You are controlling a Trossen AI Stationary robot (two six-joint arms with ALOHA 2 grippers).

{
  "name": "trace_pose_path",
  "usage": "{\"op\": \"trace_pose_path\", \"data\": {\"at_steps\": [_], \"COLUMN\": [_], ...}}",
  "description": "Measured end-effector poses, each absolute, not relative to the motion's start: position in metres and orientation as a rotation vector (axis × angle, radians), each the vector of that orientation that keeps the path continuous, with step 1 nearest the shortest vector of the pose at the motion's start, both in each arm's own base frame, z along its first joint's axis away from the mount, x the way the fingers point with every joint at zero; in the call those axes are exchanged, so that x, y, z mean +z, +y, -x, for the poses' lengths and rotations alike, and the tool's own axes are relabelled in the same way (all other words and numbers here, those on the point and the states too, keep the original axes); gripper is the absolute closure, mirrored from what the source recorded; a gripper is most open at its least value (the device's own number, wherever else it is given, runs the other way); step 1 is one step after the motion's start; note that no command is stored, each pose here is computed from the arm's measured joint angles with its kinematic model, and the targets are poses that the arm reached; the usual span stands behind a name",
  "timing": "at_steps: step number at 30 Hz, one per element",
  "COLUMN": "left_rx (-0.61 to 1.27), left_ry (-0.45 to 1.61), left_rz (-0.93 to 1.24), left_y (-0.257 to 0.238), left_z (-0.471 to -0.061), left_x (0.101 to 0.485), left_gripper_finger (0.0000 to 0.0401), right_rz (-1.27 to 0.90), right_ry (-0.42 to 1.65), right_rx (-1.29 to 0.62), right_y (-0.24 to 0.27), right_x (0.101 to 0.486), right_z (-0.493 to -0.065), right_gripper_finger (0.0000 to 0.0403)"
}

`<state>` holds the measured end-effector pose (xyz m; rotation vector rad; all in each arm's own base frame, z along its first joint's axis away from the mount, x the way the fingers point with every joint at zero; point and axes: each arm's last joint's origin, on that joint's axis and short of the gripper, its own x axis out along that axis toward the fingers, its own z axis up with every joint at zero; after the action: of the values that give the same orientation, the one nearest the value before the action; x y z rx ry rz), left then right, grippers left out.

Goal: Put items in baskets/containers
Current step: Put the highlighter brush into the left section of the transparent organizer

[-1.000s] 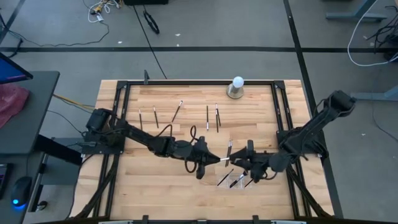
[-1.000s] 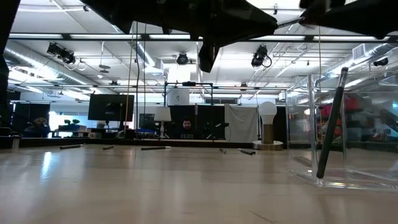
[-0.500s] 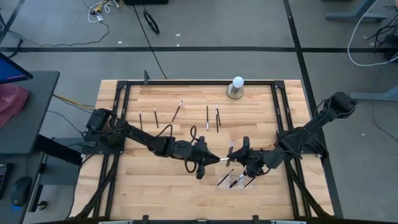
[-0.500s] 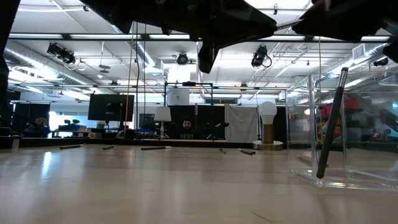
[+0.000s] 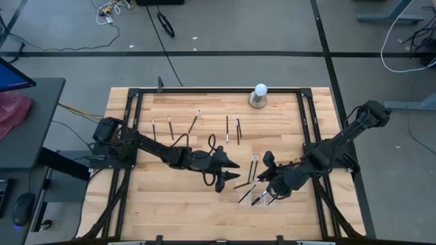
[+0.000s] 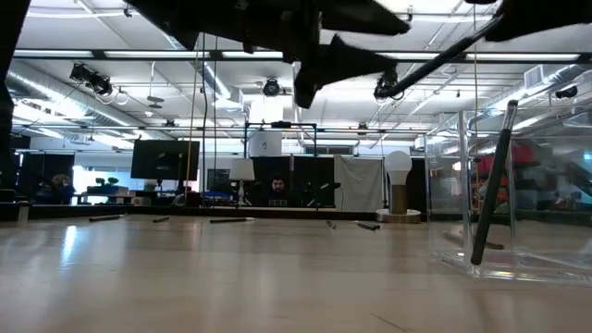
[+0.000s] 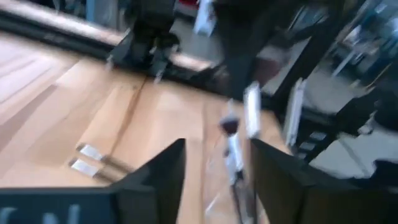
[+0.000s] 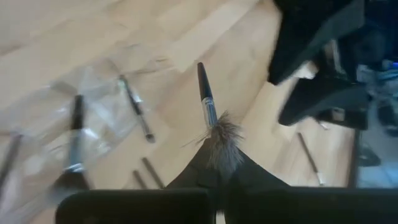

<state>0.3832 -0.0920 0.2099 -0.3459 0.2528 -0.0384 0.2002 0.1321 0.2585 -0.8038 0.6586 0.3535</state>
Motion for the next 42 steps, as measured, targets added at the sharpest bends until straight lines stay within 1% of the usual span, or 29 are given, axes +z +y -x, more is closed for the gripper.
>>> {"op": "trace_pose_path", "data": {"at_steps": [2,5,9,13,17,23,26,32,34,37,42], "left_rx": [-0.013,0.065,0.217,0.323,0.36,0.419,0.435,0.463,0.463,0.462,0.462], "left_ry": [0.317,0.417,0.47,0.486,0.473,0.442,0.43,0.415,0.415,0.415,0.415], "left_rz": [0.343,0.366,0.331,0.274,0.242,0.226,0.215,0.202,0.202,0.202,0.202], "left_y": [-0.087,-0.081,-0.08,-0.087,-0.096,-0.105,-0.108,-0.11,-0.11,-0.11,-0.11], "left_z": [-0.378,-0.365,-0.348,-0.339,-0.337,-0.334,-0.332,-0.331,-0.331,-0.331,-0.331], "left_x": [0.214,0.221,0.23,0.23,0.227,0.226,0.226,0.227,0.227,0.227,0.226], "left_gripper_finger": [0.0189,0.0171,0.0171,0.018,0.019,0.02,0.0202,0.0202,0.0202,0.0202,0.0202], "right_rz": [0.794,0.787,0.756,0.784,0.821,0.901,0.91,0.936,0.933,0.92,0.861], "right_ry": [0.681,0.701,0.691,0.737,0.807,0.916,0.925,0.9,0.884,0.863,0.872], "right_rx": [0.367,0.405,0.486,0.508,0.559,0.661,0.713,0.729,0.723,0.709,0.698], "right_y": [0.132,0.132,0.134,0.133,0.135,0.143,0.147,0.151,0.151,0.151,0.145], "right_x": [0.268,0.278,0.291,0.296,0.292,0.268,0.258,0.247,0.247,0.248,0.248], "right_z": [-0.199,-0.198,-0.198,-0.196,-0.207,-0.229,-0.238,-0.251,-0.254,-0.257,-0.261], "right_gripper_finger": [0.0401,0.0402,0.0402,0.0403,0.0403,0.0403,0.0403,0.0401,0.0392,0.0369,0.0308]}}
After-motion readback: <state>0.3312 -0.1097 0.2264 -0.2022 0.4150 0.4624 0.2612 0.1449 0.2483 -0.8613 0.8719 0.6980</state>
